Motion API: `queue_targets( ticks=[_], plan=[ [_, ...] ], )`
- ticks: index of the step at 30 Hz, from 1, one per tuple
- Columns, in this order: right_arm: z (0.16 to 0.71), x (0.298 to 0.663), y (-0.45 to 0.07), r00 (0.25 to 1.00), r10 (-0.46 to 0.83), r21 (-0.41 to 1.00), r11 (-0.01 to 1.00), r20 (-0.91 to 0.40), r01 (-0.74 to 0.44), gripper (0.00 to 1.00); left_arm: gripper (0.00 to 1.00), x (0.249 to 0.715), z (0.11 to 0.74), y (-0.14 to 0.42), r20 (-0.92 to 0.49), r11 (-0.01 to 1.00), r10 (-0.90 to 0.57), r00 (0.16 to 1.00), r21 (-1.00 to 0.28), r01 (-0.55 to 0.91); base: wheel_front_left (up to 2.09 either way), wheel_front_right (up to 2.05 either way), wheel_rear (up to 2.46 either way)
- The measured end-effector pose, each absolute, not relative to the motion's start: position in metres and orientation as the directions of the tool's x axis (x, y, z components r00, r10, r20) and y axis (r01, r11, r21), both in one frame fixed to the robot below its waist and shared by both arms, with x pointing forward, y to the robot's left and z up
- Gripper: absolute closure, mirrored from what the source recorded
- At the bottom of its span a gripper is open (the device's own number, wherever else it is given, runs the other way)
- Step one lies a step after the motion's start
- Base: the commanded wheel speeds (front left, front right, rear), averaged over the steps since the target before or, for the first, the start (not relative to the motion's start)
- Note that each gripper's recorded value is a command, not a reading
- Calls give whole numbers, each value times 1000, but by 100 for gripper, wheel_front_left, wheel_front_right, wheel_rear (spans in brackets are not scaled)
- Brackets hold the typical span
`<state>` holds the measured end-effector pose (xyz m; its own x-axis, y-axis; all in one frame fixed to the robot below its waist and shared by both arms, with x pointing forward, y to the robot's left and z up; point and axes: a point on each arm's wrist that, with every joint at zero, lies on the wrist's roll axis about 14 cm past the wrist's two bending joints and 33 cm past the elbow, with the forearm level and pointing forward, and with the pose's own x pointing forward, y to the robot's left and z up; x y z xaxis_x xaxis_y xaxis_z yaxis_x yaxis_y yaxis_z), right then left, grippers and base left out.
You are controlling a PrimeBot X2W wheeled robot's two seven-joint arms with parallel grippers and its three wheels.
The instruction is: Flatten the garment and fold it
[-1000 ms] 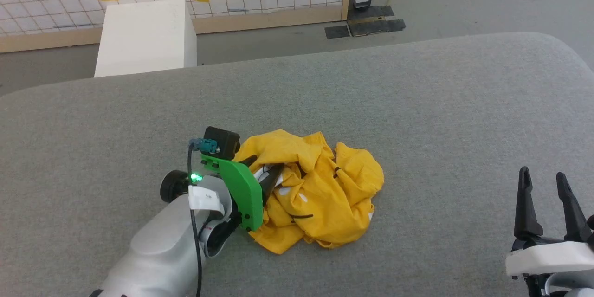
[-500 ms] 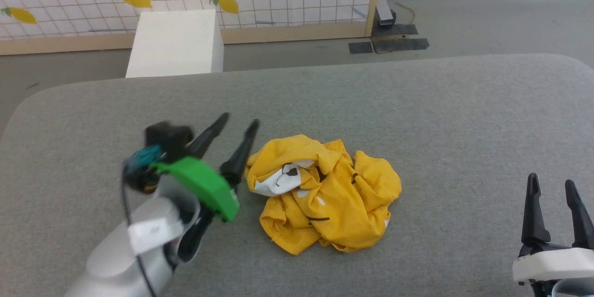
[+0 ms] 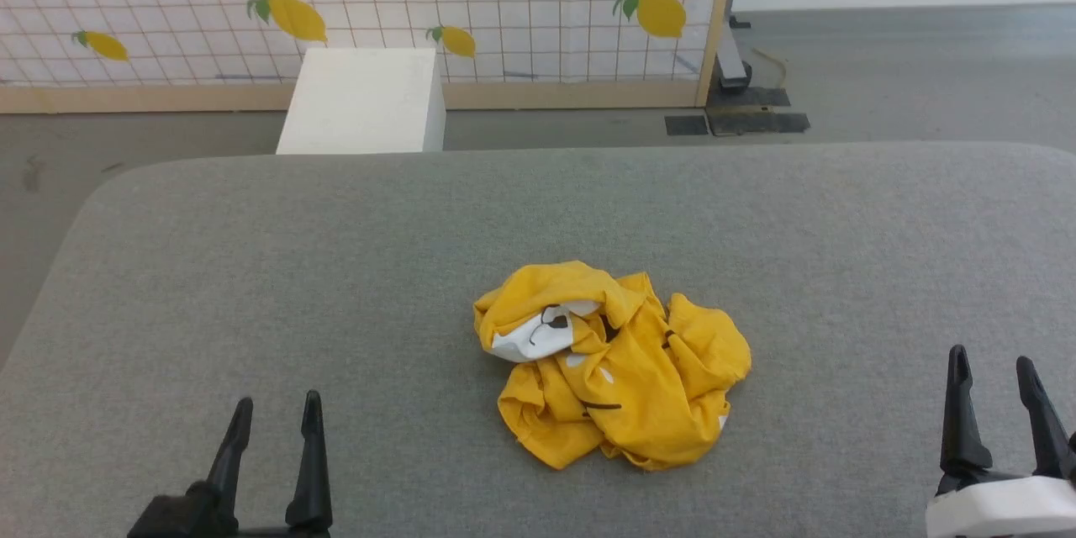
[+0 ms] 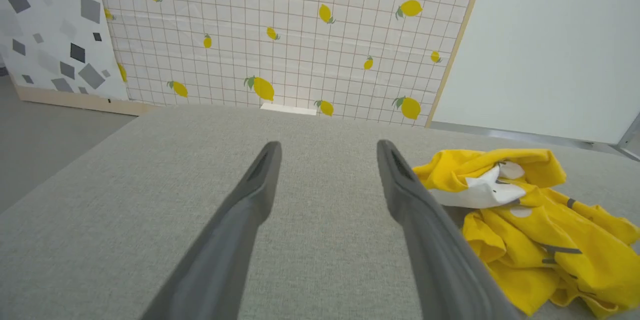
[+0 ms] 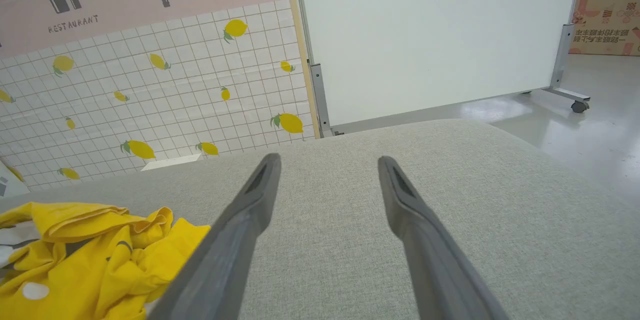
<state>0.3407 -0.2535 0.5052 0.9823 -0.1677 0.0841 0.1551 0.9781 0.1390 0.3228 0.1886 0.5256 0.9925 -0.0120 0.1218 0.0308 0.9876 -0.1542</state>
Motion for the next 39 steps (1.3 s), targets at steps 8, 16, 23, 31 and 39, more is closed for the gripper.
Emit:
queue_targets(
  ticks=[8,16,23,31,39],
  plan=[
    [504,346,-241,988,-129,141,983,80,117,0,0,310,534,204,163,990,42,986,-142,-18,0,0,0],
    [491,392,-195,998,17,131,991,-55,-10,0,0,317,533,210,161,990,51,986,-139,-28,0,0,0],
    [470,424,-160,924,135,34,991,-357,-131,0,0,325,530,210,152,989,51,987,-148,-28,0,0,0],
    [412,425,-149,684,154,-22,970,-713,-241,0,0,327,520,219,118,985,86,989,-156,-67,0,0,0],
    [375,414,-121,567,224,65,956,-793,-286,0,0,318,513,227,92,982,118,989,-158,-103,0,0,0]
  ],
)
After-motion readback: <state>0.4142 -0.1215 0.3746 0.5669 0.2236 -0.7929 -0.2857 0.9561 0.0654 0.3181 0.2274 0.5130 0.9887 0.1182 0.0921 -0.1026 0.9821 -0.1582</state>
